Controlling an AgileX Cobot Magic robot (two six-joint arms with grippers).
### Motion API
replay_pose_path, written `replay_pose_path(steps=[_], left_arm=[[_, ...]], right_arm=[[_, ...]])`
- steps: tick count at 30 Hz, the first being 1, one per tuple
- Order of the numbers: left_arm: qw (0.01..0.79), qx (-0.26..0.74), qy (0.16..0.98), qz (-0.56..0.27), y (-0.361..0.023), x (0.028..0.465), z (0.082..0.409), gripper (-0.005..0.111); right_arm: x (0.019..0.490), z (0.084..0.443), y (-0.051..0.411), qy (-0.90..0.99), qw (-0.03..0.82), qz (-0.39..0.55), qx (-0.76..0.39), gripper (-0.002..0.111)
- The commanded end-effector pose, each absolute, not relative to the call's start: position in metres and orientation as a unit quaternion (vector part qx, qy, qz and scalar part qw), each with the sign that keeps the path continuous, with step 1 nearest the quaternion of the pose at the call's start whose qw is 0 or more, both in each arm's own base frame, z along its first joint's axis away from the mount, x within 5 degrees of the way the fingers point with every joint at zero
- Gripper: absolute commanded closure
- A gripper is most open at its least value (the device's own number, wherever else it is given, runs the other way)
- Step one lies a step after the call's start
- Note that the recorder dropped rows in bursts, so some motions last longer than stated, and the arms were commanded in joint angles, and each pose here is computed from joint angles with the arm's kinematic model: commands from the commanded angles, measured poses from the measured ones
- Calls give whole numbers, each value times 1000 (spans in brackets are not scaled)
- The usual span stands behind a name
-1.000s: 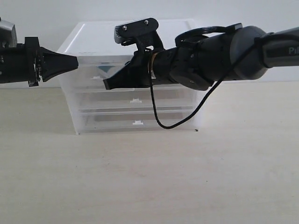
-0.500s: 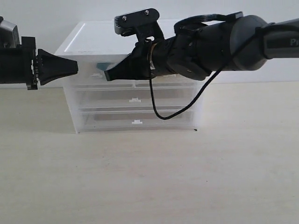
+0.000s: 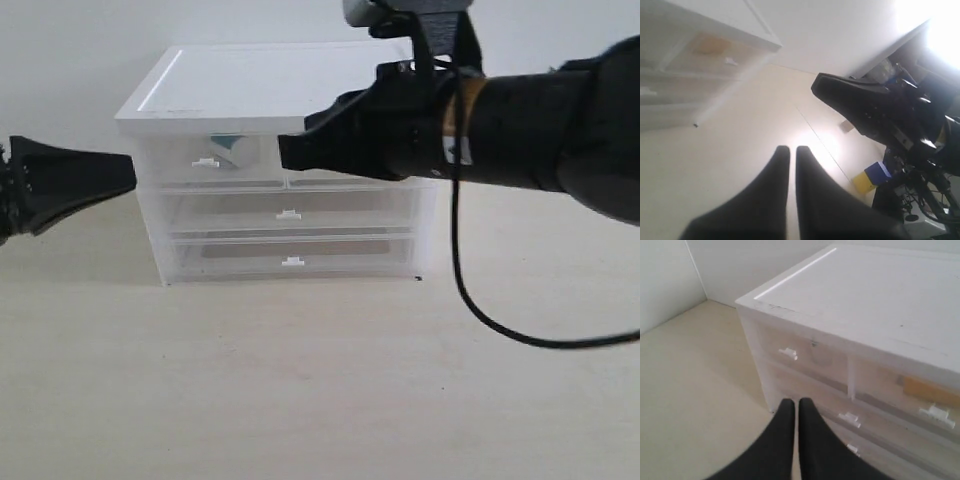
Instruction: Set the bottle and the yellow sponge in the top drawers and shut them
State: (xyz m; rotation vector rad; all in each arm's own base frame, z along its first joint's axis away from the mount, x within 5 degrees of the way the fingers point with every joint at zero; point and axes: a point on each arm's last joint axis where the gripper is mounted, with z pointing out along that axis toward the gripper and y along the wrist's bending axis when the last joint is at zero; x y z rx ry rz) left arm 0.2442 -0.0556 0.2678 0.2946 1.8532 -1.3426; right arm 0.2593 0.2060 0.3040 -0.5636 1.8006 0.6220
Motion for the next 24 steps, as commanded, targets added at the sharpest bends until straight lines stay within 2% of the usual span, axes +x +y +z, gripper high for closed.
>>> replay_pose_path(steps=[1, 7, 13, 24], left_arm=[[426, 134, 722, -529, -62, 196, 266, 103], [455, 171, 709, -510, -68, 141, 258, 103], [471, 195, 701, -499, -73, 103, 246, 103], [478, 200, 697, -496, -76, 83, 233, 103]], right_arm=[[226, 303, 181, 755, 548, 290, -217, 108], [186, 299, 151, 754, 547, 308, -191, 108], [157, 277, 128, 771, 529, 311, -171, 108], [148, 270, 123, 777, 514, 334, -143, 108]])
